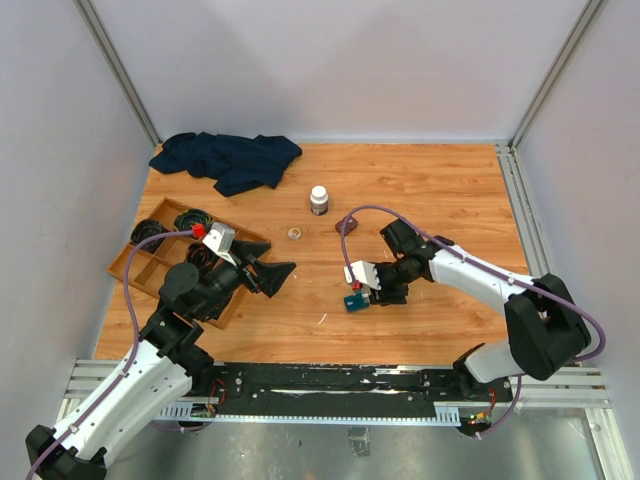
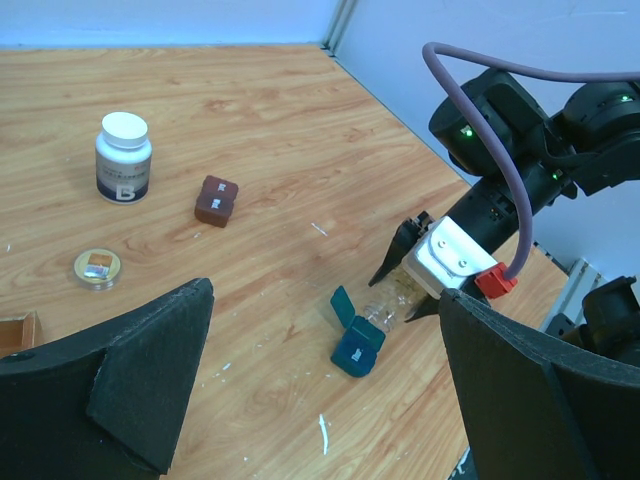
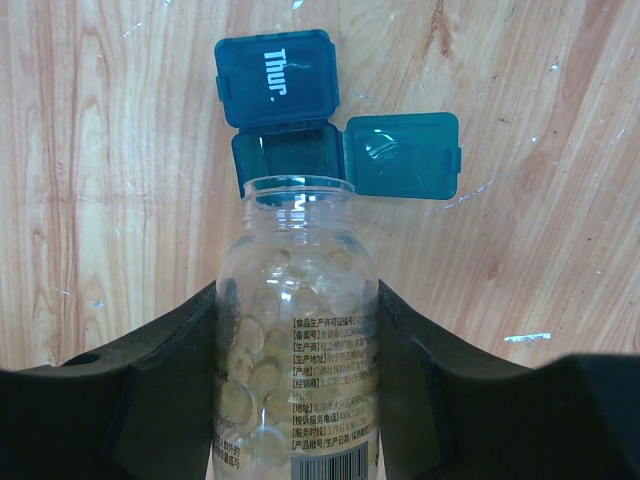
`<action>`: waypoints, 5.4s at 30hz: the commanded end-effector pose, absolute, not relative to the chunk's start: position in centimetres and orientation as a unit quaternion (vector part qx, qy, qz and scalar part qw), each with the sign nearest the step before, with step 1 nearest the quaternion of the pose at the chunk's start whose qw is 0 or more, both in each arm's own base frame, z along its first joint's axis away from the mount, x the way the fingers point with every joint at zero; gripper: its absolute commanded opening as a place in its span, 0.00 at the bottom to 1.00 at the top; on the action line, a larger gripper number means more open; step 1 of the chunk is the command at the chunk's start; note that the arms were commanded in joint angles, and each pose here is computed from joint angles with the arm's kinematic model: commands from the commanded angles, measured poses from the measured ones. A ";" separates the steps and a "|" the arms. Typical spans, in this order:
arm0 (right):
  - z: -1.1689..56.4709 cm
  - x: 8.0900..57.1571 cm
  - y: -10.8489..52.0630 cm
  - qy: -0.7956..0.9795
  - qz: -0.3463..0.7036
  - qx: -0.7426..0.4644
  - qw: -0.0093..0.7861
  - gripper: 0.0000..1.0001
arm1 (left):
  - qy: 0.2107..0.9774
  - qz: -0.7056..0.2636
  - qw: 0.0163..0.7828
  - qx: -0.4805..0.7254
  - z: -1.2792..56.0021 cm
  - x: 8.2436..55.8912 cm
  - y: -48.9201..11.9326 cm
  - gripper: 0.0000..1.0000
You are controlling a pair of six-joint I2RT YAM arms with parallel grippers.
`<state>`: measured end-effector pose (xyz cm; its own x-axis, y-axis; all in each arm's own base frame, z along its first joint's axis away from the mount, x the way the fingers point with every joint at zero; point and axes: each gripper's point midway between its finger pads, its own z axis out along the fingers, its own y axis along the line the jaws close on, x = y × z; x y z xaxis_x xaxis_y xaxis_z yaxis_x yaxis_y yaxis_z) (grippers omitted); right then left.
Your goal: Sort the pills into containers
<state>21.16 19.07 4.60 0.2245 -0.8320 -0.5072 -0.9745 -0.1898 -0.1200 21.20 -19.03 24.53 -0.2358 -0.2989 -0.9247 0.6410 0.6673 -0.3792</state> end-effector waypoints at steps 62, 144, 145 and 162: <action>5.4 21.7 19.5 0.615 0.134 -0.747 0.213 0.01 | 0.676 -0.390 0.613 0.126 25.2 21.1 -18.9 0.99; 27.2 23.1 21.7 0.528 0.503 -0.405 0.552 0.01 | 0.922 -0.052 0.382 0.048 5.4 40.3 -18.7 0.70; 27.1 23.1 21.7 0.529 0.504 -0.405 0.550 0.01 | 0.922 -0.046 0.381 0.049 5.3 40.6 -18.7 0.69; 26.9 23.5 21.5 0.534 0.506 -0.398 0.548 0.01 | 0.933 -0.026 0.353 0.067 3.2 42.0 -19.2 0.58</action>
<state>23.24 21.77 25.52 -0.1436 0.1198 -0.9824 -0.9713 0.1730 0.1631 41.12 -19.26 3.11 -0.7466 0.0981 -0.6580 0.1465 0.9890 -0.0188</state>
